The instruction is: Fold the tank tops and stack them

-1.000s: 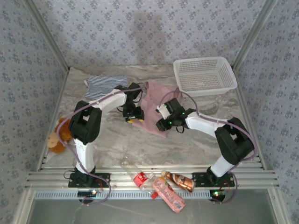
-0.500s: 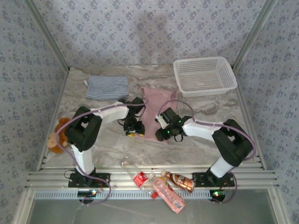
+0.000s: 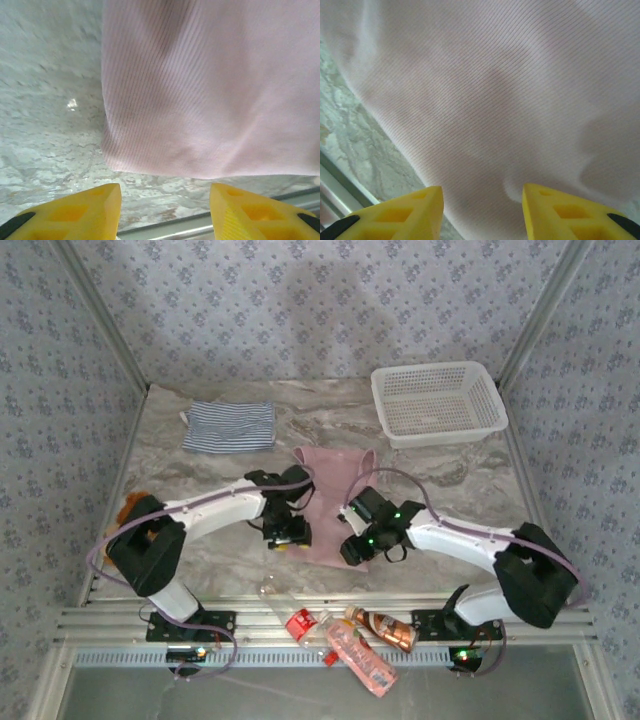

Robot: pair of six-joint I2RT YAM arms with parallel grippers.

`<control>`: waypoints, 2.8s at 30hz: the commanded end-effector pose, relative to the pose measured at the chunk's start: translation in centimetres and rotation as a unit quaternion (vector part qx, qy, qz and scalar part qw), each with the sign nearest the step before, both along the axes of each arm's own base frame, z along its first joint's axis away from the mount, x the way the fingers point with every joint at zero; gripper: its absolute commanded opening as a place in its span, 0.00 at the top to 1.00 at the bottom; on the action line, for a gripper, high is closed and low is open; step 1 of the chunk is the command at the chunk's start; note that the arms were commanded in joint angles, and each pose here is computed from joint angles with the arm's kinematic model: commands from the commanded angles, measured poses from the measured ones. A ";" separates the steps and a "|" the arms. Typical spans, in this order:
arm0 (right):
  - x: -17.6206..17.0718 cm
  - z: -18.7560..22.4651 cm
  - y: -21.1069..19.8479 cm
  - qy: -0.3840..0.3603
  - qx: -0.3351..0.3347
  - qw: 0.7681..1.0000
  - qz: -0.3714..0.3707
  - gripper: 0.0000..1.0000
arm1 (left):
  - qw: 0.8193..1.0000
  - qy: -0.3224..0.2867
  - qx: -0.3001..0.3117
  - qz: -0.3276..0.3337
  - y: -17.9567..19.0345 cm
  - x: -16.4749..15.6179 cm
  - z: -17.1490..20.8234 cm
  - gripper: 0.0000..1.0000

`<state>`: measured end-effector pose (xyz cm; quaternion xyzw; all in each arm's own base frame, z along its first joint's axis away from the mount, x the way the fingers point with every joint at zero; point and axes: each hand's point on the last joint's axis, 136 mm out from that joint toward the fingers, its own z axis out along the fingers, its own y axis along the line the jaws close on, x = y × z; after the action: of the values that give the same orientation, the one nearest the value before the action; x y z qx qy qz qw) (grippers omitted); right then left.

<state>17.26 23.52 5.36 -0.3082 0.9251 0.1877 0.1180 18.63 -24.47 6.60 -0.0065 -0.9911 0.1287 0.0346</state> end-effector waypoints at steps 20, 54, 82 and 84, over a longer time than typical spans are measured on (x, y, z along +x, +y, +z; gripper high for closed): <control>4.1 0.6 -1.9 -0.046 0.014 0.997 -0.059 0.46 | 0.984 -0.164 -0.018 0.070 -1.4 24.5 -0.2 0.50; 4.6 -0.6 -1.8 -0.033 0.021 0.997 -0.071 0.47 | 0.987 -0.156 -0.043 0.022 -7.0 26.7 -0.4 0.80; 4.6 -1.4 -1.6 -0.020 0.033 0.996 -0.077 0.48 | 0.982 -0.155 0.087 -0.059 -8.6 27.3 -4.9 0.84; 4.7 -1.3 -1.6 -0.021 0.033 0.996 -0.077 0.49 | 0.982 -0.166 0.070 -0.062 -9.4 27.4 -3.6 0.81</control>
<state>22.27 22.16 4.57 -0.2434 0.9331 0.2004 0.1730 47.11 -34.06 3.21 -0.0700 -0.9853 0.0651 -0.1418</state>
